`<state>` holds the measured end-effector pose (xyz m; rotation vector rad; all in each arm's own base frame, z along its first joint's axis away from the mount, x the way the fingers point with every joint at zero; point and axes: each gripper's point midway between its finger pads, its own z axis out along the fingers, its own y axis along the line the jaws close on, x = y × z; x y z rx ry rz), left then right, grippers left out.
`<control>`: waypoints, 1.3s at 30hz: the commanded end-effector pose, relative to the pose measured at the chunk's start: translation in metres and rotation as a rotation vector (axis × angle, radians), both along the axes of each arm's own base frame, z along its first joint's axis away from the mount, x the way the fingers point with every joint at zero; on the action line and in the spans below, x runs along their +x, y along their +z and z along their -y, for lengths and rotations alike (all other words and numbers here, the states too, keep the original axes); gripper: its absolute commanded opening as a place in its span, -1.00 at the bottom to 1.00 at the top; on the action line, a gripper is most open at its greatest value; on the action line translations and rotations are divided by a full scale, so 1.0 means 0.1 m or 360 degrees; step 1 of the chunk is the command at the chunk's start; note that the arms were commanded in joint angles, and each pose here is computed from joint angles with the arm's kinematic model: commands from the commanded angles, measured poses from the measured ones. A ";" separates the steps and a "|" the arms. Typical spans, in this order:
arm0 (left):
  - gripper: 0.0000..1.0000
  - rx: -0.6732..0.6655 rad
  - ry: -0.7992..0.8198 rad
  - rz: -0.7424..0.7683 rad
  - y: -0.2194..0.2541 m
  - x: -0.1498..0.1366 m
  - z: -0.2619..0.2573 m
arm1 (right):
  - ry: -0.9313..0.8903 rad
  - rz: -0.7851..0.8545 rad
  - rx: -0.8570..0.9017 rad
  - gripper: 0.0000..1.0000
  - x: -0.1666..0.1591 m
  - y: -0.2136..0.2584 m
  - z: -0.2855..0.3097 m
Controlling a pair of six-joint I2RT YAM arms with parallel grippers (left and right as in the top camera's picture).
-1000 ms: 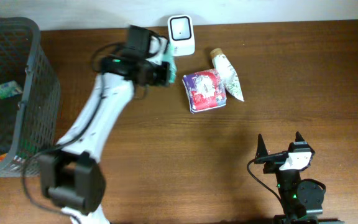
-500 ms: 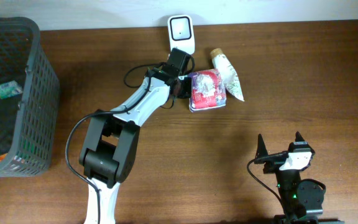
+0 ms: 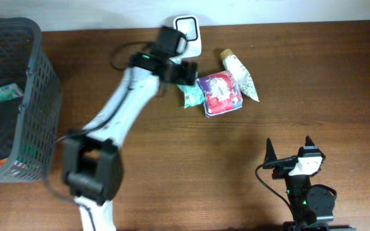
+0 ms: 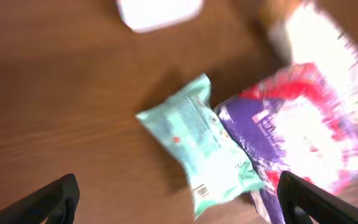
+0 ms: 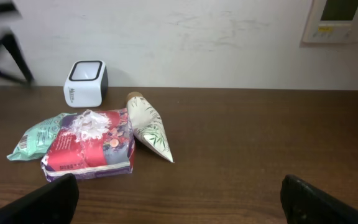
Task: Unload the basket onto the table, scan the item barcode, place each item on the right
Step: 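Hold the wipes pack at the scanner and release it beside the pad pack, then reach into the basket and grasp the small teal box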
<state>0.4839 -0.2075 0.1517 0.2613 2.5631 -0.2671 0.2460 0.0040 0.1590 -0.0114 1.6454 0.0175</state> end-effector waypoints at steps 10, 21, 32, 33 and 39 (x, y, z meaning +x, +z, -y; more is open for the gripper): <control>0.98 0.0038 0.0838 0.0604 1.98 -0.27 -2.56 | 0.0000 -0.0010 0.0012 0.97 0.00 -0.04 -0.01; 0.98 0.0161 0.1571 0.0443 1.57 -0.80 -4.61 | 0.0000 -0.0010 0.0012 0.97 0.00 -0.04 -0.01; 0.98 -0.0076 0.2015 0.0085 -0.01 -0.34 -5.10 | -0.0001 -0.0009 0.0011 0.97 0.00 -0.04 -0.01; 0.98 -0.0076 0.2014 0.0096 -0.11 -0.27 -5.14 | -0.0001 -0.0010 0.0011 0.97 0.00 -0.04 -0.01; 0.96 -0.0139 0.2100 0.0136 -0.66 -0.02 -5.33 | 0.0000 -0.0010 0.0012 0.97 0.00 -0.04 -0.01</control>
